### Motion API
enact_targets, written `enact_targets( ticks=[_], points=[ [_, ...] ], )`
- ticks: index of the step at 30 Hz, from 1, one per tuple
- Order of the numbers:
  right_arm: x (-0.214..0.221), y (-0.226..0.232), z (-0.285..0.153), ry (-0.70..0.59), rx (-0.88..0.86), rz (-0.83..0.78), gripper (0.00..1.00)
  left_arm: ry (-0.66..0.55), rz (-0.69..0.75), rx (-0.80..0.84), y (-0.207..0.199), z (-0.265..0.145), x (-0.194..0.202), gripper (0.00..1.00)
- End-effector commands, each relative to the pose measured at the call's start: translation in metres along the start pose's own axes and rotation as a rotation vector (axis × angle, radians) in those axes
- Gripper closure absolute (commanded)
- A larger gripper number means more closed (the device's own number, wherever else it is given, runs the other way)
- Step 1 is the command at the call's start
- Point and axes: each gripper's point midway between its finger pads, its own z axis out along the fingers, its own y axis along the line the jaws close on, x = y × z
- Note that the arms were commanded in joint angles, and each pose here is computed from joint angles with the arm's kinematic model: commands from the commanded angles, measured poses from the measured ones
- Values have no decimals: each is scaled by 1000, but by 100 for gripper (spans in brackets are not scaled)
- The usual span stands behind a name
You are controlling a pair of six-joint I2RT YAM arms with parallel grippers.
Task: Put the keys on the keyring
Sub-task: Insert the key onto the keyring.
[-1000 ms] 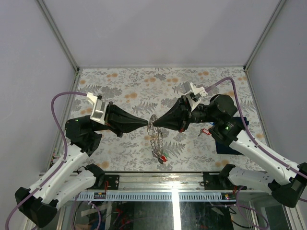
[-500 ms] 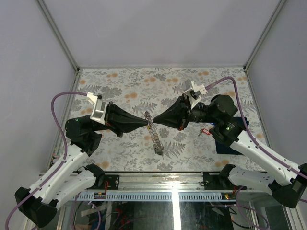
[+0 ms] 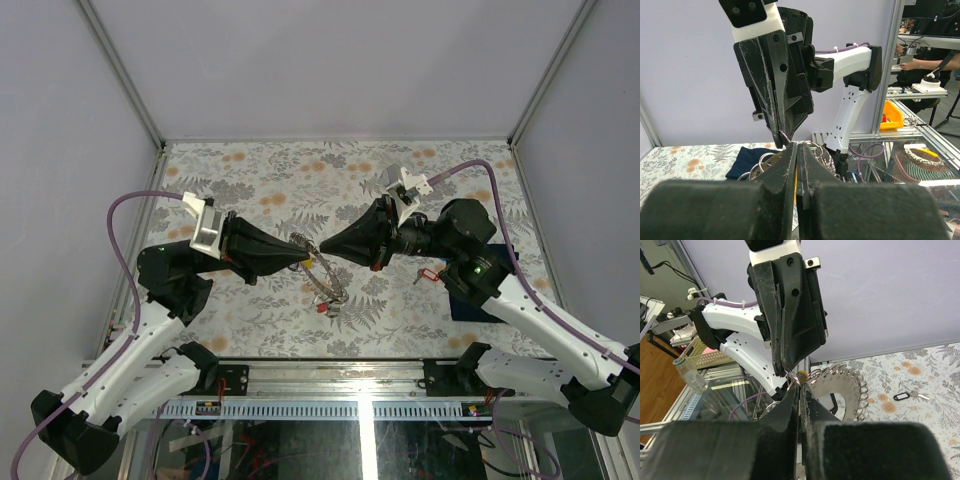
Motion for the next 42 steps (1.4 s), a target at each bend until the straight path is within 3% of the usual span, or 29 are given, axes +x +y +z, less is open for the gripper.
enact_targets(
  ticks=[1,42],
  points=[
    [-40,-3,-5,-119,79,-78,100,-17,54,46,-13,1,-12,100],
    [-45,-41,-15,-146,344,80,100,91,50,-14,1,1,7,100]
  ],
)
